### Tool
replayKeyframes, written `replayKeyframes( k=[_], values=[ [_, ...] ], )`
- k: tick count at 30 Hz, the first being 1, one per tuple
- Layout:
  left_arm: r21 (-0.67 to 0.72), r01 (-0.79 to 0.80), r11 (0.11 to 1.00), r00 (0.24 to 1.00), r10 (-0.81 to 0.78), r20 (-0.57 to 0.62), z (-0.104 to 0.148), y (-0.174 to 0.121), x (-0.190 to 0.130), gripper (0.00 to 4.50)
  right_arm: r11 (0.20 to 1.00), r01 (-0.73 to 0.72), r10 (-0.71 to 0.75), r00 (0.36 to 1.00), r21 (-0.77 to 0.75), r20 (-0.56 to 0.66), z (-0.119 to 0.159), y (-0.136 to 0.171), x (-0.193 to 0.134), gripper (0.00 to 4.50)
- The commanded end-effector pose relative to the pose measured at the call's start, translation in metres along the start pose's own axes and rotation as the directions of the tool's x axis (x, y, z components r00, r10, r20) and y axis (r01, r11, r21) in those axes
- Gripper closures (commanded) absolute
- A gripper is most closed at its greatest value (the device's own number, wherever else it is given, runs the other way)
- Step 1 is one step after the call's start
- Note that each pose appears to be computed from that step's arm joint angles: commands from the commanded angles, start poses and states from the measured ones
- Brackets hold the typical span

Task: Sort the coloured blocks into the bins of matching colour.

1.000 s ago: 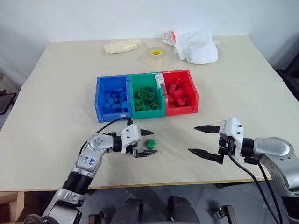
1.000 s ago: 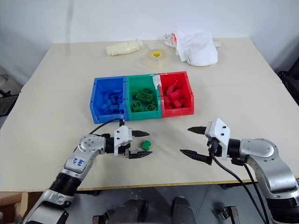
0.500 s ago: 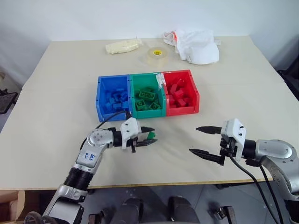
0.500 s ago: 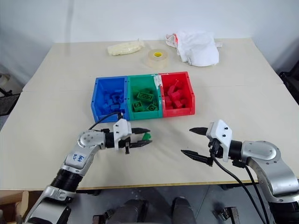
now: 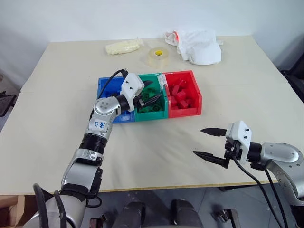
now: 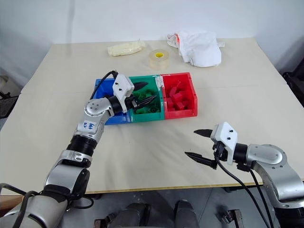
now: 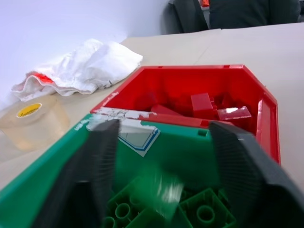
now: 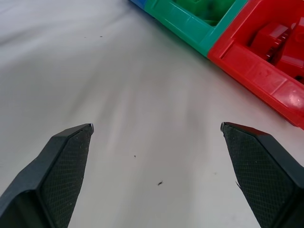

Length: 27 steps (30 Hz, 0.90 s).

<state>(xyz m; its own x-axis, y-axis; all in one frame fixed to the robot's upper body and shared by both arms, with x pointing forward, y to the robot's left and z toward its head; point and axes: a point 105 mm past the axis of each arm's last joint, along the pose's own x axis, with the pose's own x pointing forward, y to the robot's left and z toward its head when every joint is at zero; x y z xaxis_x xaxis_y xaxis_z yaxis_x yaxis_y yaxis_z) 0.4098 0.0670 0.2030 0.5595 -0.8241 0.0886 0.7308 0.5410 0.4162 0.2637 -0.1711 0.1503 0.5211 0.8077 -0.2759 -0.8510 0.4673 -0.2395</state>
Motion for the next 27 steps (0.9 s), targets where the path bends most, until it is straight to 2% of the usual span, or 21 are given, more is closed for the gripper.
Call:
replayKeyframes(
  k=[1, 3, 8, 12, 15, 20, 27],
  values=[
    [0.031, 0.019, 0.999, 0.997, -0.021, 0.073, 0.022, 0.004, -0.005, 0.06, 0.999, 0.015, -0.014, 0.999, -0.045, 0.034, 0.012, -0.001, -0.004, 0.00],
    [0.021, 0.039, 0.999, 0.995, -0.041, 0.088, 0.024, 0.001, -0.011, 0.06, 0.999, 0.017, -0.016, 0.999, -0.045, 0.035, 0.012, -0.001, -0.004, 0.00],
    [0.017, 0.170, 0.985, 0.978, -0.171, 0.124, 0.030, -0.021, -0.048, 0.06, 0.999, 0.011, -0.010, 0.999, -0.047, 0.033, 0.011, -0.004, -0.004, 0.00],
    [-0.022, 0.204, 0.979, 0.979, -0.204, -0.018, 0.012, -0.029, -0.116, 0.06, 0.998, 0.002, -0.001, 1.000, -0.066, 0.015, 0.011, -0.023, -0.010, 0.00],
    [-0.051, 0.185, 0.981, 0.975, -0.190, -0.119, 0.002, -0.028, -0.152, 0.06, 0.997, 0.002, -0.002, 1.000, -0.077, 0.002, 0.010, -0.039, -0.015, 0.00],
    [-0.122, 0.095, 0.988, 0.972, -0.119, -0.205, -0.012, -0.025, -0.197, 0.06, 0.996, 0.002, -0.003, 1.000, -0.087, -0.008, 0.006, -0.063, -0.019, 0.00],
    [-0.121, 0.000, 0.993, 0.976, -0.027, -0.218, -0.015, -0.019, -0.213, 0.06, 0.994, -0.027, 0.026, 1.000, -0.108, -0.013, 0.005, -0.075, -0.014, 0.00]
  ],
)
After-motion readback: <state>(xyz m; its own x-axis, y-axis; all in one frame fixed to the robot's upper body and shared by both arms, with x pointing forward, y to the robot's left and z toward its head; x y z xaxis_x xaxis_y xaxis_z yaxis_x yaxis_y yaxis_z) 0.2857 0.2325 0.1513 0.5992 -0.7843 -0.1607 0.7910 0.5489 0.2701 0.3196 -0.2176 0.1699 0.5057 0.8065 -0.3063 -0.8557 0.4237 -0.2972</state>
